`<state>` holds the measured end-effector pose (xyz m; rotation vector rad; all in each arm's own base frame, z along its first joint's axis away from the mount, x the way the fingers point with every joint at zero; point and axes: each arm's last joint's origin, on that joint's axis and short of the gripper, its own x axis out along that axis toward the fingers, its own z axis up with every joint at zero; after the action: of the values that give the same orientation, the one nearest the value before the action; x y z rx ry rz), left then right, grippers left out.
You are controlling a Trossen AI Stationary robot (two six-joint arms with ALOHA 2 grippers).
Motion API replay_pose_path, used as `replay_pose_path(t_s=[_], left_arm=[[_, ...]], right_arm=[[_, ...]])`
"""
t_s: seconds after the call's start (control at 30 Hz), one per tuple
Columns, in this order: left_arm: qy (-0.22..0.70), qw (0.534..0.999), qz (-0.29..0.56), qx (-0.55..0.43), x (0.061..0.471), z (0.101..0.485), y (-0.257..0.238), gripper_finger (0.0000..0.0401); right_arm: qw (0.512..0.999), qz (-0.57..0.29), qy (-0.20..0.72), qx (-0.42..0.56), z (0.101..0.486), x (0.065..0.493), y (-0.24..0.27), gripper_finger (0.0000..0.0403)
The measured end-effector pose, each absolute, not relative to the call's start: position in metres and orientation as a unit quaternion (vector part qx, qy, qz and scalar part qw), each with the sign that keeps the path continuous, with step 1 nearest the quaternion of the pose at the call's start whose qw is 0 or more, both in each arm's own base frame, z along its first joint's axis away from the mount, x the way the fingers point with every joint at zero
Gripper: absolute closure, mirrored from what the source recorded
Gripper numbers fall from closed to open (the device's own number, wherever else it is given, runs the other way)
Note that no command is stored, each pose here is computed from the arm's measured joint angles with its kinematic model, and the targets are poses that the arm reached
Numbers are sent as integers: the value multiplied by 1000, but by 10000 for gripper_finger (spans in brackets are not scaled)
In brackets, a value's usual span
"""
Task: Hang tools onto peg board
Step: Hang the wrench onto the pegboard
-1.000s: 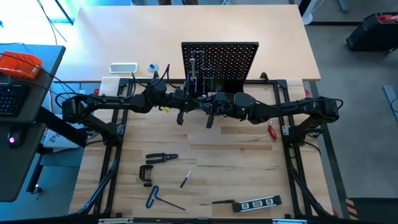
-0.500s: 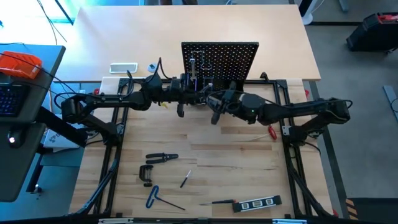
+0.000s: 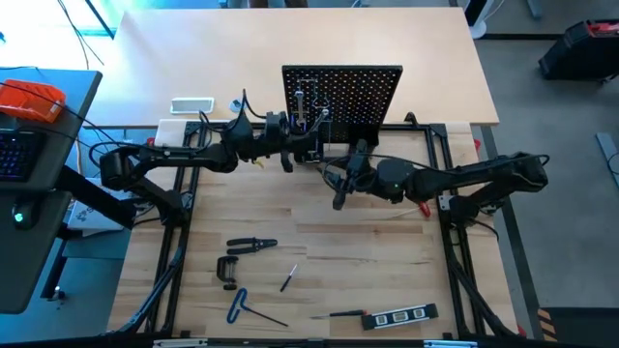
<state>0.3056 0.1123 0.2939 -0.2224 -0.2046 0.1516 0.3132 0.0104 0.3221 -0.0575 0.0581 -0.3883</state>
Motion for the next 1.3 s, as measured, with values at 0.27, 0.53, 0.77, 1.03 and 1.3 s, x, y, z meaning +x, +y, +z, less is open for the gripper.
replay_pose_path(t_s=[0.27,0.53,0.77,1.03,1.3], left_arm=[[-155,972,97,-145,316,283,120,401],[-176,965,124,-147,317,281,118,401],[-185,963,130,-148,316,280,114,401],[-201,957,144,-153,303,260,109,401],[-196,958,153,-147,301,259,116,401]], right_arm=[[980,-190,53,-40,317,310,34,285],[977,-196,66,-52,315,307,47,285],[978,-190,72,-54,314,307,51,285],[978,-185,77,-54,312,306,53,285],[978,-186,75,-52,313,306,53,285]])
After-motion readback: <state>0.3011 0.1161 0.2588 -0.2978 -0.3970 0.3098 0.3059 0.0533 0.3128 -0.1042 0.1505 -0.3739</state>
